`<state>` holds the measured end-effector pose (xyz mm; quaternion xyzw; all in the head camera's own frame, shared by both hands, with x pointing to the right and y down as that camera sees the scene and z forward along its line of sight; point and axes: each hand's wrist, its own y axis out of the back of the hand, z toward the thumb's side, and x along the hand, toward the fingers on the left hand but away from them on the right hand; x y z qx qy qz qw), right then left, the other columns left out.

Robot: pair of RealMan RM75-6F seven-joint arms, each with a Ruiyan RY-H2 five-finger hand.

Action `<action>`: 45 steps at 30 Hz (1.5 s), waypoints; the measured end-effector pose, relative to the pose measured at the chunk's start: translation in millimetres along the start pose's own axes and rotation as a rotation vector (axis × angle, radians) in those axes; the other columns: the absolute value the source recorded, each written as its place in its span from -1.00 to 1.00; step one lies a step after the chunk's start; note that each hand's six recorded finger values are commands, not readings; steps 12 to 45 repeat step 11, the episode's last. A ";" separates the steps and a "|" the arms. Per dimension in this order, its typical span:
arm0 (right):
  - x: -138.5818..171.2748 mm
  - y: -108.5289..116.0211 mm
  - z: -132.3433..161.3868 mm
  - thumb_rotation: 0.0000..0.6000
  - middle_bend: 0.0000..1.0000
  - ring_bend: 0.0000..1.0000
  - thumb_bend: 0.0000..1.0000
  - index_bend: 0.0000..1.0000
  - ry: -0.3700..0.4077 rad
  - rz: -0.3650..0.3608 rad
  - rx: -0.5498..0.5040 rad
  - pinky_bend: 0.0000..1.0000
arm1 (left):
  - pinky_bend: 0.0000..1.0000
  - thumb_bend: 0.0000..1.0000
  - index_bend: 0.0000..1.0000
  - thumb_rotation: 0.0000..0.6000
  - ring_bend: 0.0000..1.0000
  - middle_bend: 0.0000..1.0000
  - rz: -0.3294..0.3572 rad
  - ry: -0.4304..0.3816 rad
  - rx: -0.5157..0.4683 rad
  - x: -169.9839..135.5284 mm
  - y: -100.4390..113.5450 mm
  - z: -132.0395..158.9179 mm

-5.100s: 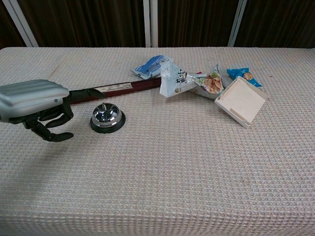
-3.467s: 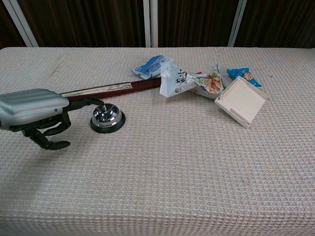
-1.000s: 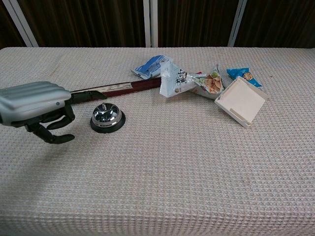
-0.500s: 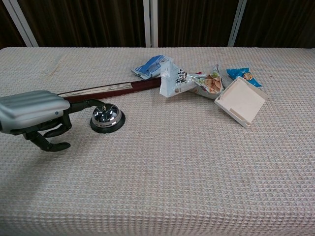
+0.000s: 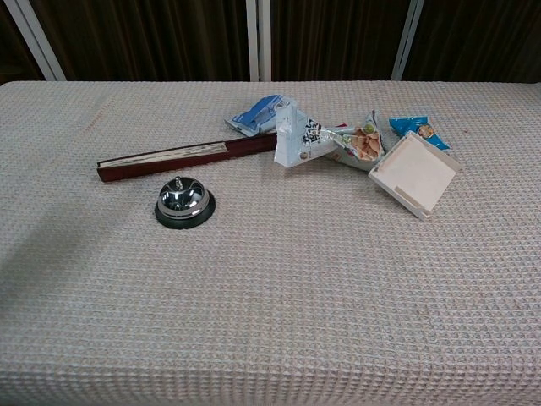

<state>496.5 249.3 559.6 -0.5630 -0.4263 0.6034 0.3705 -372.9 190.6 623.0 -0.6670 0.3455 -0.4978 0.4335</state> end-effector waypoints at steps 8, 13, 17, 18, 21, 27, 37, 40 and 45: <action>6.5 -16.2 -0.2 1.00 -1.00 -1.00 -0.65 -1.00 0.074 0.018 0.188 -1.00 | -0.53 -0.78 -0.86 -0.38 -0.93 -0.98 -0.037 0.241 0.091 -92.1 -4.9 -63.8; 9.4 -16.2 2.8 1.00 -1.00 -1.00 -0.65 -1.00 0.092 0.005 0.207 -1.00 | -0.54 -0.78 -0.86 -0.41 -0.93 -0.98 -0.043 0.256 0.069 -102.6 -4.5 -67.1; 9.4 -16.2 2.8 1.00 -1.00 -1.00 -0.65 -1.00 0.092 0.005 0.207 -1.00 | -0.54 -0.78 -0.86 -0.41 -0.93 -0.98 -0.043 0.256 0.069 -102.6 -4.5 -67.1; 9.4 -16.2 2.8 1.00 -1.00 -1.00 -0.65 -1.00 0.092 0.005 0.207 -1.00 | -0.54 -0.78 -0.86 -0.41 -0.93 -0.98 -0.043 0.256 0.069 -102.6 -4.5 -67.1; 9.4 -16.2 2.8 1.00 -1.00 -1.00 -0.65 -1.00 0.092 0.005 0.207 -1.00 | -0.54 -0.78 -0.86 -0.41 -0.93 -0.98 -0.043 0.256 0.069 -102.6 -4.5 -67.1; 9.4 -16.2 2.8 1.00 -1.00 -1.00 -0.65 -1.00 0.092 0.005 0.207 -1.00 | -0.54 -0.78 -0.86 -0.41 -0.93 -0.98 -0.043 0.256 0.069 -102.6 -4.5 -67.1; 9.4 -16.2 2.8 1.00 -1.00 -1.00 -0.65 -1.00 0.092 0.005 0.207 -1.00 | -0.54 -0.78 -0.86 -0.41 -0.93 -0.98 -0.043 0.256 0.069 -102.6 -4.5 -67.1; 9.4 -16.2 2.8 1.00 -1.00 -1.00 -0.65 -1.00 0.092 0.005 0.207 -1.00 | -0.54 -0.78 -0.86 -0.41 -0.93 -0.98 -0.043 0.256 0.069 -102.6 -4.5 -67.1; 9.4 -16.2 2.8 1.00 -1.00 -1.00 -0.65 -1.00 0.092 0.005 0.207 -1.00 | -0.54 -0.78 -0.86 -0.41 -0.93 -0.98 -0.043 0.256 0.069 -102.6 -4.5 -67.1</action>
